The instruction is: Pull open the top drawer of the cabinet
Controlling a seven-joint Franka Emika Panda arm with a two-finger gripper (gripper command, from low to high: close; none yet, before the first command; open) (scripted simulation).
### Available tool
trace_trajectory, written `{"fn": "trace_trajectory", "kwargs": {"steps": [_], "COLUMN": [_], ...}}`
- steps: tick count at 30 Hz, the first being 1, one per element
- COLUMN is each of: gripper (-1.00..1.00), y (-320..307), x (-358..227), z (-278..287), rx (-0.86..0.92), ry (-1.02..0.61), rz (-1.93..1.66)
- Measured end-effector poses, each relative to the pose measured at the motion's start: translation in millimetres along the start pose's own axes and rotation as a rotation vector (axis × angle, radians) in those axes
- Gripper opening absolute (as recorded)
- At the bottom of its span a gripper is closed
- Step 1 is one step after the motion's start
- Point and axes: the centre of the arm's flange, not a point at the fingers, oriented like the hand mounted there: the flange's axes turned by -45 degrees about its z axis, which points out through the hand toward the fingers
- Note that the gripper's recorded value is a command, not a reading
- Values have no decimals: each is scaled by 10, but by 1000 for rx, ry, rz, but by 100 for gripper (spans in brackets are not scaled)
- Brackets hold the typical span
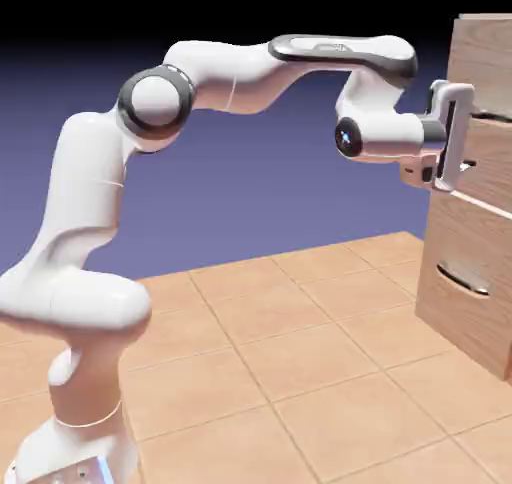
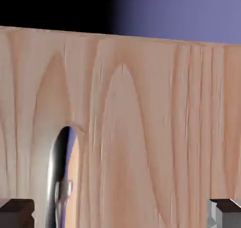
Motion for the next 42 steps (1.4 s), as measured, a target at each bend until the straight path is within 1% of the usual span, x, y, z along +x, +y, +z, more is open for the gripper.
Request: {"fn": "trace_trajectory", "kwargs": {"steps": [1, 3, 10, 11, 13, 26, 42], "gripper": [0, 0, 0, -100, -100, -100, -100], "y": [-56, -67, -85, -82, -82, -60, -38], "x": [-108, -129, -135, -132, -132, -127, -123], "z": [19, 23, 509, 523, 523, -323, -1083], "rx": [24, 28, 29, 28, 28, 29, 29], "ry": [-5, -6, -6, -6, -6, -6, -6], "rz": [11, 14, 13, 14, 14, 14, 14]}}
